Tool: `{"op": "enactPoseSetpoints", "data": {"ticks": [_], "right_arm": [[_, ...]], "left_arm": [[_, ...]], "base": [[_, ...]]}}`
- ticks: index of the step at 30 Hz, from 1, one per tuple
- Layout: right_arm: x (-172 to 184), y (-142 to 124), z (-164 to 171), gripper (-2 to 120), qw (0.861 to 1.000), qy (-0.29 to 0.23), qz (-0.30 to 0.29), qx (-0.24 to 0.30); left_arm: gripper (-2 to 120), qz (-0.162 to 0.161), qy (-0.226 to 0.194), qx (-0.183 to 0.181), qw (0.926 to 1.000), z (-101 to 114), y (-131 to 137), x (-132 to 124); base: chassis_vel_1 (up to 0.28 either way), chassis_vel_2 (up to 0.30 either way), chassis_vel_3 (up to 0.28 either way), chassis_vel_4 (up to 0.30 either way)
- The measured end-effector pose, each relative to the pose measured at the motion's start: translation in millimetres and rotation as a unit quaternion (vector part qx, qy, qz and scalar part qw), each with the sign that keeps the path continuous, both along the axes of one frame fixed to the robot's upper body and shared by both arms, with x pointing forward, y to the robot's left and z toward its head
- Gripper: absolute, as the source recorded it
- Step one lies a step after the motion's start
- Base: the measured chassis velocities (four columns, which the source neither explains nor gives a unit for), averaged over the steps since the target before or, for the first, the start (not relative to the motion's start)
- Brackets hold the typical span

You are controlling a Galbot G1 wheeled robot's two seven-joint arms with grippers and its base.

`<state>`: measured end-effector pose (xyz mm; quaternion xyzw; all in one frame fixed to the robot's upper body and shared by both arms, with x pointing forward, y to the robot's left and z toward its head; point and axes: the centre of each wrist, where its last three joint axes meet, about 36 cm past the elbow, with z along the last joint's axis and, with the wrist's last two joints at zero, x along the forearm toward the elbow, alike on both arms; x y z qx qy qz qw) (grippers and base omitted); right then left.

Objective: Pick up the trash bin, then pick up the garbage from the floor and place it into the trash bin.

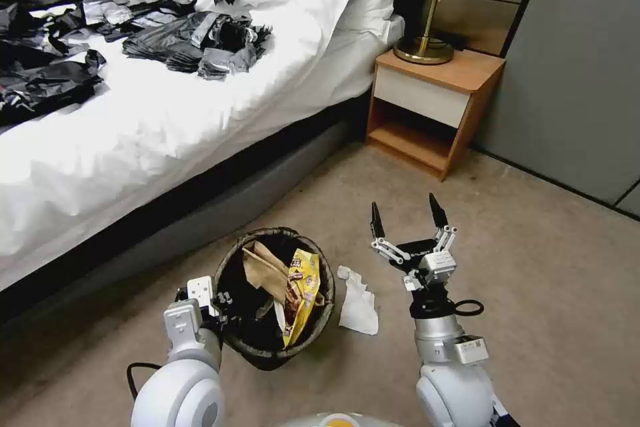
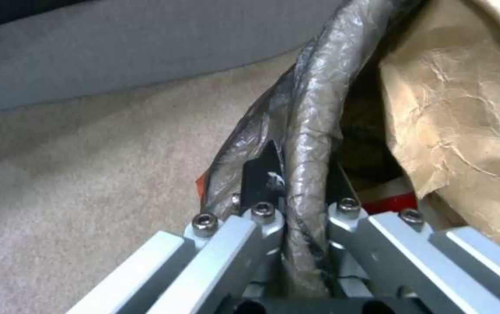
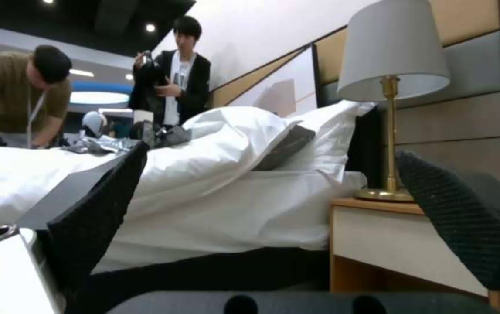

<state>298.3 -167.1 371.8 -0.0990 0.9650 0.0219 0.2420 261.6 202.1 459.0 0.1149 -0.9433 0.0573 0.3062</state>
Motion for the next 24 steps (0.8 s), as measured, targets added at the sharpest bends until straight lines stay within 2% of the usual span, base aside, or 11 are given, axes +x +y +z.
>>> {"op": "enactPoseSetpoints", "data": {"ticks": [8, 11, 12, 15, 17, 19, 20, 23, 24], "right_arm": [[14.2, -0.2, 0.3, 100, 0.998, 0.055, -0.009, -0.012], [29.8, 2.8, -5.8, 100, 0.993, 0.114, -0.006, -0.011], [29.8, 2.8, -5.8, 100, 0.993, 0.114, -0.006, -0.011], [41.3, 6.5, -12.0, 100, 0.984, 0.181, -0.004, -0.004], [43.0, 7.1, -13.2, 100, 0.982, 0.19, -0.004, -0.003], [52.9, 12.3, -21.9, 100, 0.967, 0.255, -0.003, 0.002], [52.9, 12.3, -21.9, 100, 0.967, 0.255, -0.003, 0.002], [64.4, 16.6, -34.0, 100, 0.944, 0.329, 0.002, -0.015], [64.4, 16.6, -34.0, 100, 0.944, 0.329, 0.002, -0.015]], "left_arm": [[0, 0.005, -0.005, -0.001, 1.0, 3.7, 2.5, 0.8], [0, 0.008, -0.007, -0.002, 0.9999, 5.2, 2.8, 0.6], [0, 0.008, -0.007, -0.002, 0.9999, 5.2, 2.8, 0.6], [0, 0.01, -0.008, -0.004, 0.9999, 6.3, 2.7, 0.2], [0, 0.01, -0.008, -0.004, 0.9999, 6.4, 2.7, 0.1], [0, 0.012, -0.008, -0.004, 0.9999, 6.7, 3.0, -0.1], [0, 0.012, -0.008, -0.004, 0.9999, 6.7, 3.0, -0.1], [0, 0.013, -0.009, -0.004, 0.9999, 7.1, 3.0, 0.6], [0, 0.013, -0.009, -0.004, 0.9999, 7.1, 3.0, 0.6]], "base": [[0.0, 0.0, 0.0, 0.0], [0.0, 0.0, 0.0, 0.0], [0.0, 0.0, 0.0, 0.0], [0.0, 0.0, 0.0, 0.0], [0.0, 0.0, 0.0, 0.0], [0.0, 0.0, 0.0, 0.0], [0.0, 0.0, 0.0, 0.0], [0.0, 0.0, 0.0, 0.0], [0.0, 0.0, 0.0, 0.0]]}}
